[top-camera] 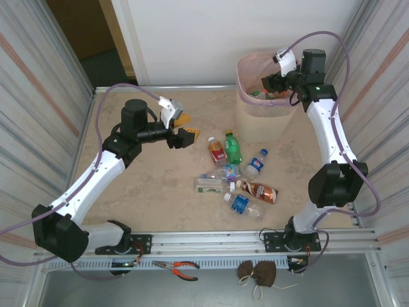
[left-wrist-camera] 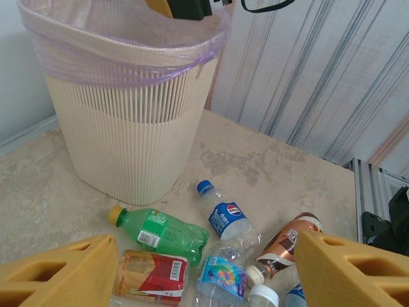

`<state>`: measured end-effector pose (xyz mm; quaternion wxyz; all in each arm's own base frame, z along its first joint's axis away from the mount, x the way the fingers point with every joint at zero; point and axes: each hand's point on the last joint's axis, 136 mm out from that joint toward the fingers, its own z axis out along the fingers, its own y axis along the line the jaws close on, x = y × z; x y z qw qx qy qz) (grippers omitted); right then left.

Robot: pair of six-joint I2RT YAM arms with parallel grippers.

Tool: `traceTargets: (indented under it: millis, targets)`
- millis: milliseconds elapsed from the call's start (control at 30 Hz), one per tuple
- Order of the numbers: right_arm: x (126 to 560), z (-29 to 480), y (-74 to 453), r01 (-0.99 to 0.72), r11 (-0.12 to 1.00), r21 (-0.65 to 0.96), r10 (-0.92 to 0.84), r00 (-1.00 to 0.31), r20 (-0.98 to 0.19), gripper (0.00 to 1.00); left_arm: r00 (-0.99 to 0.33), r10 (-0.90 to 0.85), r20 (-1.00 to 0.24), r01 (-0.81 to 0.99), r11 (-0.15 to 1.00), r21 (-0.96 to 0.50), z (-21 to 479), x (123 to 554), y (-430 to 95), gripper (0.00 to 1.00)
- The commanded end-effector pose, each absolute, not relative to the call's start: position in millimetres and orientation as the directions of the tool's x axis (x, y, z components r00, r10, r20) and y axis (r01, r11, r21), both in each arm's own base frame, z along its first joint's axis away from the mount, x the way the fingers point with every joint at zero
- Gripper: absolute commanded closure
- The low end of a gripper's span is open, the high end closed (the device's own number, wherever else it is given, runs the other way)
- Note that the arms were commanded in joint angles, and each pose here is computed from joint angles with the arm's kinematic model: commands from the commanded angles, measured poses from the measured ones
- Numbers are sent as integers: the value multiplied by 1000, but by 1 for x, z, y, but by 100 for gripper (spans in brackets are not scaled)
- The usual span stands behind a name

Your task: Put the plastic bottles in the bin

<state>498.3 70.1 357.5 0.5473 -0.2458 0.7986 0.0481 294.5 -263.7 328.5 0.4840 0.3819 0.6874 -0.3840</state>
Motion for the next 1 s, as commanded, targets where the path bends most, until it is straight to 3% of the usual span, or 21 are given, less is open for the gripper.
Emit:
traceTargets:
  millis: [0, 367, 767, 967]
  targets:
    - [490, 399, 53, -296, 955, -30, -121, -293, -948, 30, -239, 160, -958, 897, 413, -155, 333, 291, -266, 27]
    - [515, 373, 29, -4, 961, 275, 240, -478, -845, 42, -270, 197, -943, 887, 431, -164, 312, 298, -270, 27]
    - [584, 302, 37, 35, 969, 244, 216, -598, -772, 52, -328, 296, -897, 869, 467, -163, 267, 314, -270, 28]
    - [593, 231, 42, 59, 970, 237, 206, -718, -665, 59, -356, 341, -870, 872, 456, -178, 248, 314, -270, 28]
